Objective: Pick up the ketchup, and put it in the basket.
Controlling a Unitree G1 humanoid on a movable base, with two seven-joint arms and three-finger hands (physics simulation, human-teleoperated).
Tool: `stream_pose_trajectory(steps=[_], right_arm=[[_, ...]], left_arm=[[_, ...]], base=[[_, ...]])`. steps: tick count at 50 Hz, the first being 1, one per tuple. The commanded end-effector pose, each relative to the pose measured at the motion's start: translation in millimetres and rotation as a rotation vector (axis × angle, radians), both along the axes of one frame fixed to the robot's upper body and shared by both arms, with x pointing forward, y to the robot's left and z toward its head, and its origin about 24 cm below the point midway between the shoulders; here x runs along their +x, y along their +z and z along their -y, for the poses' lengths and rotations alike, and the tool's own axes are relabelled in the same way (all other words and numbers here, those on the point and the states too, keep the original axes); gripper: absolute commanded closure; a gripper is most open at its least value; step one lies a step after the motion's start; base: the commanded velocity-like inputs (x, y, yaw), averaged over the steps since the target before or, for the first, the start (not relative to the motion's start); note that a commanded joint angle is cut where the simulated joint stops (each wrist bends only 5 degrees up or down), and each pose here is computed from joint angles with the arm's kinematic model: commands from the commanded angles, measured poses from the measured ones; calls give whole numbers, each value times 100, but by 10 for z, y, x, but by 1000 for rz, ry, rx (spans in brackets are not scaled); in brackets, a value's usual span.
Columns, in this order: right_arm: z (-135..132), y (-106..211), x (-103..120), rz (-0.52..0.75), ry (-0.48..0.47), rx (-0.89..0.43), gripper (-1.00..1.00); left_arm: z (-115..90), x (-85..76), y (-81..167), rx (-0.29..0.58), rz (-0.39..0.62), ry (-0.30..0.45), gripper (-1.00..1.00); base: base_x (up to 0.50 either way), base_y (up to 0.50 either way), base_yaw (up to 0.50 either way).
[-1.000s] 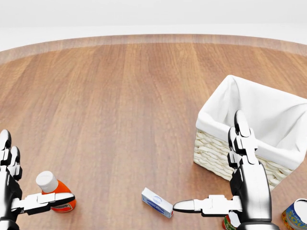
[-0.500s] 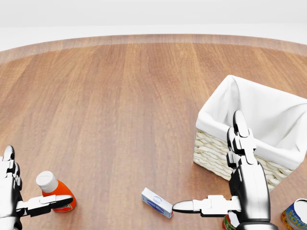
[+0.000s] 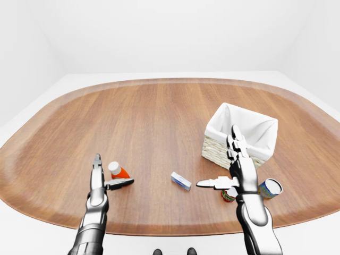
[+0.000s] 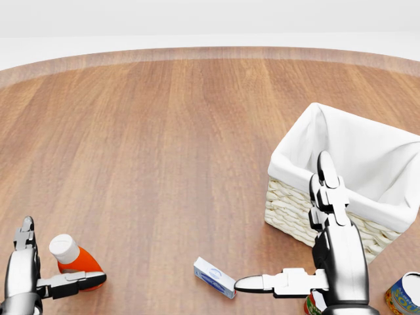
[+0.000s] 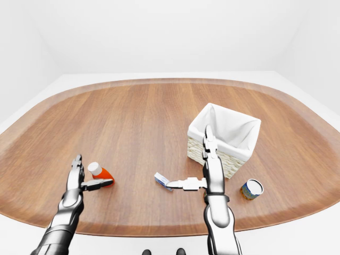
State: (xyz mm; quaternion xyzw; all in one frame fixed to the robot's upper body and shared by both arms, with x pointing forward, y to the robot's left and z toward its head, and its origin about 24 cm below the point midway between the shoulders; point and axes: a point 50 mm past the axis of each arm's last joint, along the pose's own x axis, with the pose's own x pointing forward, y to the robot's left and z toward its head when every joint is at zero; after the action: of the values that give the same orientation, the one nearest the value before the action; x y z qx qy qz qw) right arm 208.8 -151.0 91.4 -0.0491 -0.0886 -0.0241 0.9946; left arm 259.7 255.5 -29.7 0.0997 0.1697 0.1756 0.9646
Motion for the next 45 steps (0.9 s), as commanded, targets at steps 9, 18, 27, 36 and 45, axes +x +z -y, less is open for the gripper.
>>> stream_pose_trajectory(steps=[9,18,27,36,45], right_arm=[[-4,-21,20,-5,0,-4,-100],[-7,-24,19,-6,1,-7,-100],[-11,-43,33,-11,2,-10,-100],[-18,-46,27,-11,4,-15,-100],[-18,-36,25,-11,4,-16,-100]], left_arm=[[53,25,-152,4,-89,-4,-100],[62,-10,-189,-2,-104,-10,93],[89,-32,-237,10,-129,-17,91],[130,-37,-206,28,-109,-38,91],[286,48,242,60,121,-120,91]], base=[[0,0,0],[0,0,0],[0,0,0],[0,0,0],[0,0,0]])
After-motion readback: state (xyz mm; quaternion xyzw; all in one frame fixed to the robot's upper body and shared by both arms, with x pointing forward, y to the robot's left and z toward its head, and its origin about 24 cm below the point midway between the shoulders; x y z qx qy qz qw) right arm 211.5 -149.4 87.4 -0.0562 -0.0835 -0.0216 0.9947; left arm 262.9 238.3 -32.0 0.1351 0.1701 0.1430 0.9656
